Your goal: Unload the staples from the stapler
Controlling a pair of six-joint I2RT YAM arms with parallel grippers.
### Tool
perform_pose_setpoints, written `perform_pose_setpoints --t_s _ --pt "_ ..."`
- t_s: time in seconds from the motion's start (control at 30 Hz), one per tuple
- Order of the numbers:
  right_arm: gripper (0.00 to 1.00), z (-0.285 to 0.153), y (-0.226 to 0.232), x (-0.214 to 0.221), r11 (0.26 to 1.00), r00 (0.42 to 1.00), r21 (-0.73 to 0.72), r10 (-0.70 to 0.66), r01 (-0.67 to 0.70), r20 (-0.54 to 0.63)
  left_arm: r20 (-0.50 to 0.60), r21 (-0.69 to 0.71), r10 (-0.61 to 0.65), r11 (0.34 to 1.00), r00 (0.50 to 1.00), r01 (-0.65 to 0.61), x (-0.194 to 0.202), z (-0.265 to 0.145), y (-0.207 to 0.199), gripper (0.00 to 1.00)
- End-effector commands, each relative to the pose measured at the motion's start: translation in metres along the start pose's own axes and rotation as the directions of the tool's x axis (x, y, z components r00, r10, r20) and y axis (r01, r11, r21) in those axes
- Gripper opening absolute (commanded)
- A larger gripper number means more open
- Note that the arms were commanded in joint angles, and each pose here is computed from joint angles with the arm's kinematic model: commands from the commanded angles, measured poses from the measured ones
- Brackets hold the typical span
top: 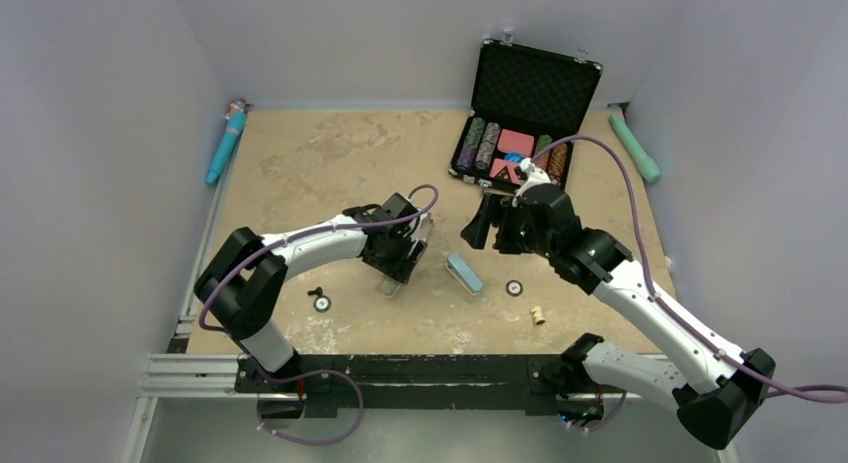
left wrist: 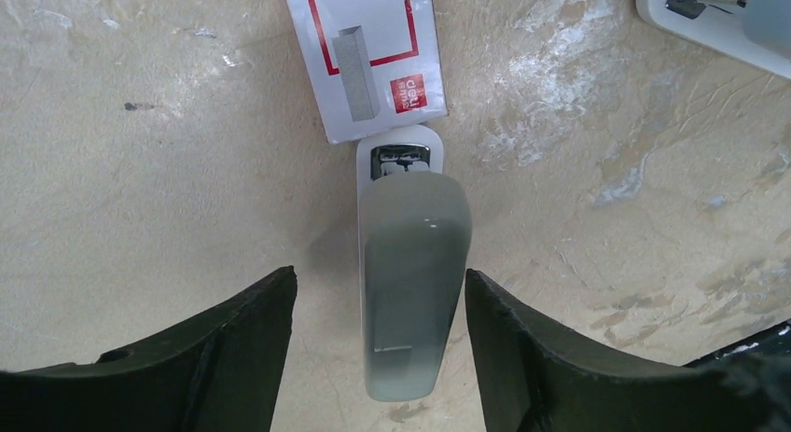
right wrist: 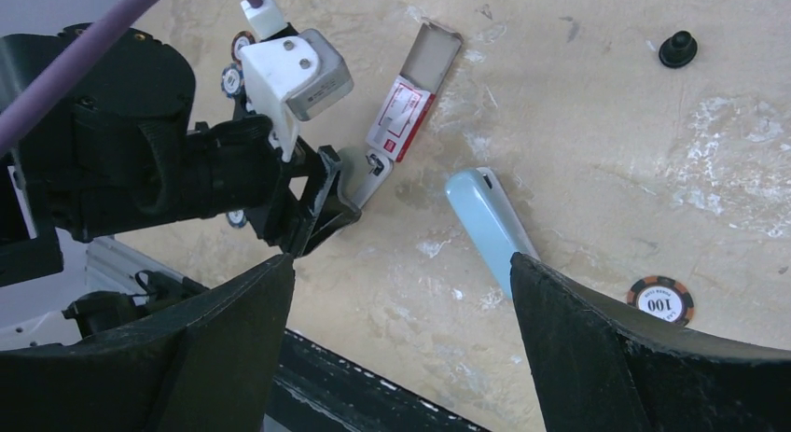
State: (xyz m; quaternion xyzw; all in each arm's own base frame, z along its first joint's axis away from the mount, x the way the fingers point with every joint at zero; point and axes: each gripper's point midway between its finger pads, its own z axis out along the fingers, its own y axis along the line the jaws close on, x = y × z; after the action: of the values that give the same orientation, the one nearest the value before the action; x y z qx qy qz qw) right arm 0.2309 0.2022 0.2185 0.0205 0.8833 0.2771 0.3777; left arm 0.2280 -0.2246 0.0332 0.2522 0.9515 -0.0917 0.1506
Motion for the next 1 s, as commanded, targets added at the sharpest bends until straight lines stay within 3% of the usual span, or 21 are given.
perform_pose_setpoints --t_s 0.0,0.1,0.33,0.37,0.6,0.77,0.97 --pt "0.89 -0.006 0.025 -0.02 0.997 0.999 -0.07 0.013 -0.011 0.036 0.045 0.018 0.031 0.999 0.999 -0.032 -0.02 0.002 -0.007 0.68" --pt "0.89 -0.004 0.027 -0.021 0.997 0.999 -0.071 0.015 -0.013 0.031 0.035 0.023 0.035 0.999 0.999 -0.036 -0.019 0.006 -0.008 0.57" --pt "0.89 -0.003 0.026 -0.021 0.997 0.999 -0.069 0.028 -0.026 0.032 0.042 0.054 0.042 0.998 0.998 -0.045 -0.018 0.004 -0.013 0.04" --pt "0.89 -0.004 0.027 -0.021 0.997 0.999 -0.07 0.032 -0.029 0.033 0.053 0.059 0.041 0.997 0.998 -0.045 -0.019 0.001 -0.014 0.0" --pt "0.89 -0.017 0.031 -0.028 0.994 0.996 -0.096 0.061 -0.055 0.062 0.08 0.174 0.034 0.984 0.996 -0.047 -0.016 -0.02 -0.034 0.0" --pt "0.89 -0.027 0.047 -0.044 0.984 0.989 -0.16 0.1 -0.082 0.111 0.155 0.329 0.019 0.942 0.988 -0.07 -0.014 -0.068 -0.059 0.0" --pt "0.9 -0.045 0.088 -0.079 0.933 0.963 -0.352 0.164 -0.081 0.214 0.253 0.399 -0.055 0.915 0.966 -0.053 -0.014 -0.133 -0.067 0.0"
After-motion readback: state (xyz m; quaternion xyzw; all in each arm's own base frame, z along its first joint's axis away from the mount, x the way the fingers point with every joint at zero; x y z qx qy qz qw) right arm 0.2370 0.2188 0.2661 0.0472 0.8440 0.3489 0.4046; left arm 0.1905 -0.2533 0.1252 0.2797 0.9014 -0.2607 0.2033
